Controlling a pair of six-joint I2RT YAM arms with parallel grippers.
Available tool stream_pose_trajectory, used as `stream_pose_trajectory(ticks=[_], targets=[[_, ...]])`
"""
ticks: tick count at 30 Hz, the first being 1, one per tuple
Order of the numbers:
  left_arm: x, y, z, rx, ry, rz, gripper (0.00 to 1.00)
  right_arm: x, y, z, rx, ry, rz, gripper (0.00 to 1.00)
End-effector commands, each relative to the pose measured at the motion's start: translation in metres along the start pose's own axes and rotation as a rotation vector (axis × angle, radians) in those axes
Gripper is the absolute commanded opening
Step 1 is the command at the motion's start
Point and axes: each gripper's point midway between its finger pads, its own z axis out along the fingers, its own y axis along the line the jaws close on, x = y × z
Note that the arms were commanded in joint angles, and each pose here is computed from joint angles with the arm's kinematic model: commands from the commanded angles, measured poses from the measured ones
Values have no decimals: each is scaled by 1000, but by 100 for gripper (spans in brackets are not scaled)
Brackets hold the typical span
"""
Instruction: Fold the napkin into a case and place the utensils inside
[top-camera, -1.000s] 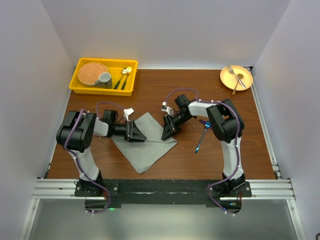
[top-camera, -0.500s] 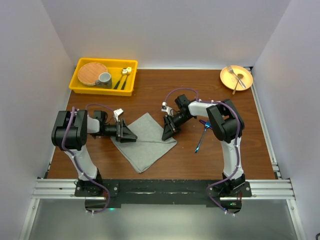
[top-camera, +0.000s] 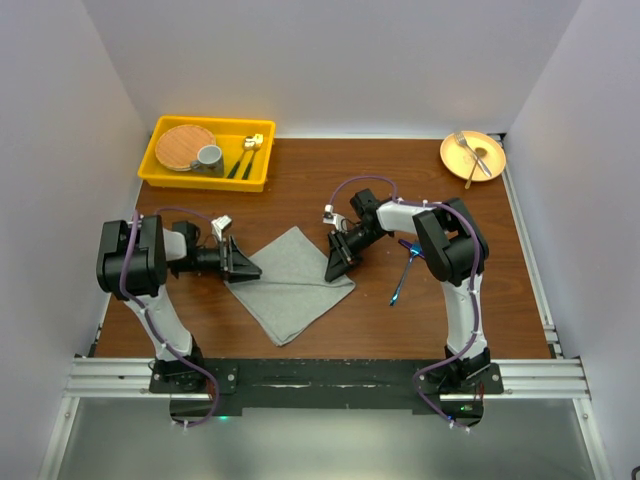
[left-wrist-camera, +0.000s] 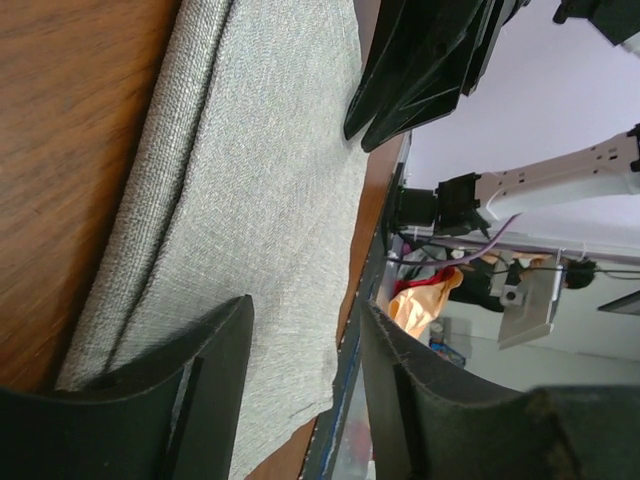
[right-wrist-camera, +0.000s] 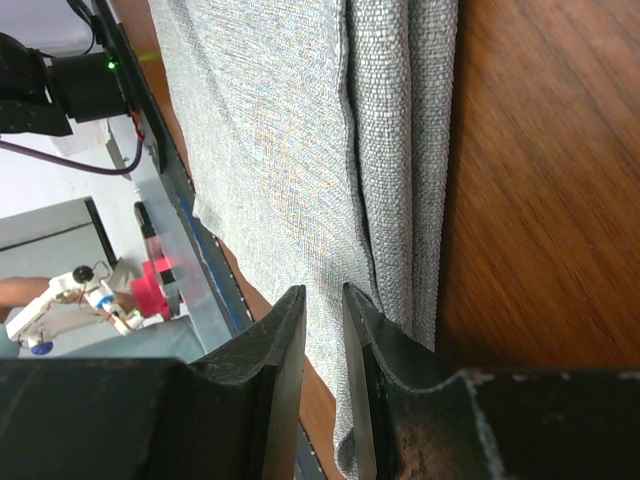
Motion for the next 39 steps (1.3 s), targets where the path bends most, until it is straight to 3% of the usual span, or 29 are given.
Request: stream_pose_trajectory(ticks=[1,8,12,13,19,21,27,39], targets=[[-18,-21,-7,1,-10,191,46,5,-26,-3,118,20,-9,28],[-16,-49,18,-2,36,328,15,-19,45,-21,-56,-63,-56,36],[-21,-30,28,-105,-10,299,2,-32,77,-28,-101,-94,-112,40],[-18,-21,29,-118,-6,234,0,-34,87,-27,-106,-98,-116,41],[-27,6,34,-194,-24,204,0,-38,118,5,-151,-97,-105,45],[-29,11,34,-211,-25,194,0,-39,118,19,-173,-93,-74,51],[-31,27,35,-262,-23,160,0,-34,89,44,-174,-64,-4,63],[-31,43,33,-320,-23,137,0,24,36,37,-131,28,81,65]])
